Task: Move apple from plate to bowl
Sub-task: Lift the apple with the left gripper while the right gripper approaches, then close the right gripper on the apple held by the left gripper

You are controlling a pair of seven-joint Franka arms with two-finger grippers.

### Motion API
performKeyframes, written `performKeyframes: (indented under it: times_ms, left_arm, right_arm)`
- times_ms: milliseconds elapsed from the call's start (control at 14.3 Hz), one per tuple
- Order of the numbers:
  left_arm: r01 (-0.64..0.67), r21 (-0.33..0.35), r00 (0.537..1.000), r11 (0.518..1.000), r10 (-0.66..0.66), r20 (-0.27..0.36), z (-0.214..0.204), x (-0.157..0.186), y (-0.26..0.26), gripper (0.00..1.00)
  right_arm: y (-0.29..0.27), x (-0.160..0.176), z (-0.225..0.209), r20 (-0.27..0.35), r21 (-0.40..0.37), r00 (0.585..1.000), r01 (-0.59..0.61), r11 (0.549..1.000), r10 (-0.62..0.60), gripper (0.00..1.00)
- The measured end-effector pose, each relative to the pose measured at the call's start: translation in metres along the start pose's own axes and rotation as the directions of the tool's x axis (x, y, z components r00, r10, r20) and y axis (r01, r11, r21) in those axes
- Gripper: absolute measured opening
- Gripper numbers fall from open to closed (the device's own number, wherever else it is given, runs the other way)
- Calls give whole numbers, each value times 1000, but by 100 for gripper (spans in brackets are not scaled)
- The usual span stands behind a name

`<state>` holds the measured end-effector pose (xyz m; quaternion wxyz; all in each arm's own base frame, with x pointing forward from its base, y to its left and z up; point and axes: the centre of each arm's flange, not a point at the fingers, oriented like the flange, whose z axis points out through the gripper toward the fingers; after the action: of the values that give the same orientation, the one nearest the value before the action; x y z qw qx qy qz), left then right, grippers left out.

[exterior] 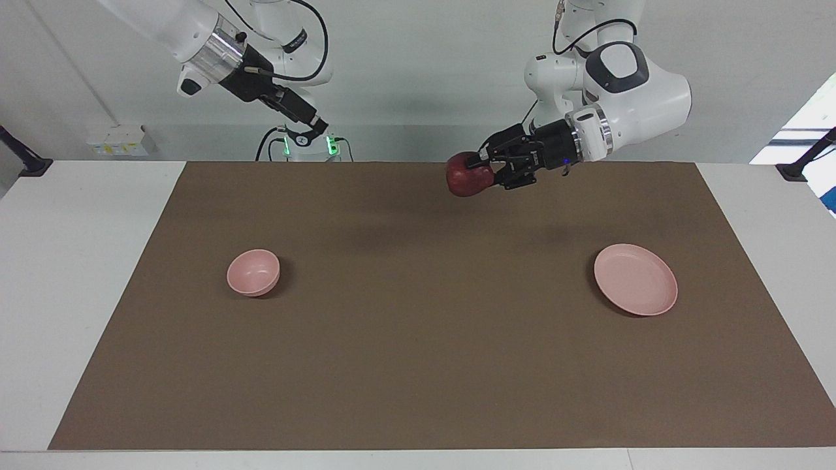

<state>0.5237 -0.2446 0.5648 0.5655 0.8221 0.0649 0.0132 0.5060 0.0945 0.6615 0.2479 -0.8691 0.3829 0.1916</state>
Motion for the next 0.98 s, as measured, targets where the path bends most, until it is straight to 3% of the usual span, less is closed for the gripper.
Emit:
performKeyframes:
  times_ms: [419,699,978]
  left_arm:
    - [67,-101,994,993,-75,-79,14,-6,10,68]
    - [60,-100,994,993,-69,-87,23,-13,15,68]
    - [51,-98,995,994,-60,-84,26,-19,19,68]
  right_arm:
    - [-33,-9,28,112,68,981,-169,983,161,100]
    - [-54,-3,34,173,146,955,-267,953,241,100]
    - [-82,5,48,178,194,946,-302,933,269,100]
